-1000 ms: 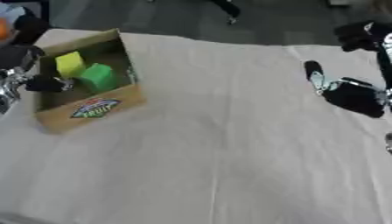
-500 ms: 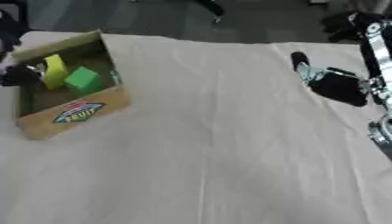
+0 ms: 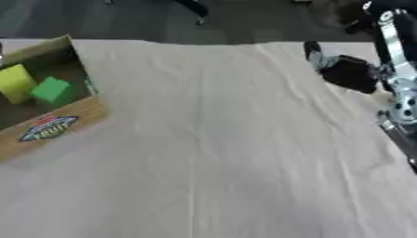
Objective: Pick up the objects with one hand, pass them to the other hand, and then place them into the box on the other side of the table.
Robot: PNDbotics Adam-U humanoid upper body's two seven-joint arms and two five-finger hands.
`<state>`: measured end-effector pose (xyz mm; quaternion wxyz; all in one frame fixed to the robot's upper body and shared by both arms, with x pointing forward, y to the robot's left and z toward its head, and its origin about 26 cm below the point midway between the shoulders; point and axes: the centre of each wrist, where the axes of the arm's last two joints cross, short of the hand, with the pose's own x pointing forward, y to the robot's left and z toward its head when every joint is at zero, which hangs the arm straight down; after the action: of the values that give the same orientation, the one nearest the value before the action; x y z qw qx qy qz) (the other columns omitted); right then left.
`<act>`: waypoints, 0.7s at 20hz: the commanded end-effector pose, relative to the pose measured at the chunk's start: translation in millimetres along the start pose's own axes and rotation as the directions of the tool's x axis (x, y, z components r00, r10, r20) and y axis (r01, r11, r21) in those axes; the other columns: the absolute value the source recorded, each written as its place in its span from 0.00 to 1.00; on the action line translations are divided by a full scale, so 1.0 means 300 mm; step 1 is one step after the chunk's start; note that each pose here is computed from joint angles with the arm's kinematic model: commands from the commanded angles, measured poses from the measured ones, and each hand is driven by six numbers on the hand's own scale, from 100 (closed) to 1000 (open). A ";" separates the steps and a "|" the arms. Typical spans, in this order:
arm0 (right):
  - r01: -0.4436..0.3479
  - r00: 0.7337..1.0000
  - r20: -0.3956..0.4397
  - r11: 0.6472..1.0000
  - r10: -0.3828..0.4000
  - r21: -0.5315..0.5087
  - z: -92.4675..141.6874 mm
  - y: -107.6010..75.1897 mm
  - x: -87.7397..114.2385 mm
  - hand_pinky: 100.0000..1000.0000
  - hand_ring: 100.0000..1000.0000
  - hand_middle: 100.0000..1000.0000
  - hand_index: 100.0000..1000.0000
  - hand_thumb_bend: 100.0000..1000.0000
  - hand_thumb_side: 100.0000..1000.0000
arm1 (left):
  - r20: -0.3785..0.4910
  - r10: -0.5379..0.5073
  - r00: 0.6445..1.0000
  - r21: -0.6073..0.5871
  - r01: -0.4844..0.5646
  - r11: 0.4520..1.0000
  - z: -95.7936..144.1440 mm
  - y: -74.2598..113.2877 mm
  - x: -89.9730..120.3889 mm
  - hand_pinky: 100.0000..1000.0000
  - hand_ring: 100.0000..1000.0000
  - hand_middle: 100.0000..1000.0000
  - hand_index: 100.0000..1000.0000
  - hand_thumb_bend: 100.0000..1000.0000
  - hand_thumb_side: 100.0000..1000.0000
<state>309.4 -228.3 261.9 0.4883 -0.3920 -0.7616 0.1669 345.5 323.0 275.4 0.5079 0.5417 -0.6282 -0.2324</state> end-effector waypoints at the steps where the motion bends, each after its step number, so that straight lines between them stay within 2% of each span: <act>1: -0.047 0.996 -0.080 0.998 0.043 -0.050 -0.027 -0.068 -0.042 0.83 0.70 0.58 0.74 0.37 0.14 | 0.032 0.035 0.999 0.058 -0.037 0.998 0.016 0.049 0.030 0.55 0.64 0.58 0.74 0.00 0.48; 3: -0.071 0.987 -0.150 0.996 0.064 -0.044 -0.035 -0.089 -0.081 0.84 0.71 0.60 0.75 0.39 0.15 | 0.034 0.053 0.998 0.063 -0.055 0.996 0.024 0.043 0.032 0.55 0.64 0.58 0.74 0.00 0.50; 4: -0.078 0.981 -0.181 0.996 0.070 -0.038 -0.039 -0.099 -0.095 0.84 0.72 0.62 0.76 0.00 0.23 | 0.035 0.062 0.997 0.065 -0.065 0.996 0.026 0.039 0.032 0.55 0.64 0.58 0.74 0.00 0.50; 5: -0.088 0.973 -0.219 0.996 0.079 -0.032 -0.043 -0.110 -0.116 0.84 0.72 0.62 0.76 0.40 0.16 | 0.036 0.072 0.997 0.068 -0.074 0.995 0.027 0.036 0.031 0.56 0.65 0.59 0.74 0.00 0.52; 7: -0.100 0.958 -0.273 0.995 0.089 -0.027 -0.054 -0.135 -0.139 0.84 0.72 0.62 0.76 0.40 0.16 | 0.041 0.094 0.995 0.073 -0.096 0.993 0.029 0.030 0.029 0.56 0.65 0.59 0.74 0.00 0.52; 11: -0.095 0.952 -0.294 0.995 0.084 -0.025 -0.052 -0.149 -0.134 0.84 0.72 0.62 0.76 0.40 0.16 | 0.043 0.121 0.992 0.079 -0.124 0.989 0.029 0.020 0.023 0.56 0.65 0.59 0.74 0.00 0.52; 12: -0.105 0.945 -0.315 0.994 0.092 -0.022 -0.054 -0.157 -0.149 0.85 0.74 0.66 0.76 0.44 0.17 | 0.048 0.126 0.991 0.076 -0.129 0.989 0.031 0.017 0.023 0.56 0.65 0.61 0.78 0.00 0.55; 14: -0.143 0.909 -0.396 0.990 0.132 0.002 -0.060 -0.181 -0.216 0.85 0.74 0.67 0.77 0.46 0.17 | 0.059 0.137 0.989 0.069 -0.141 0.988 0.034 0.011 0.025 0.56 0.65 0.61 0.77 0.00 0.55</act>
<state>316.7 -301.9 251.9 0.6157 -0.4175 -0.6515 0.1488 339.3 310.9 266.2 0.5021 0.4985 -0.6807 -0.1896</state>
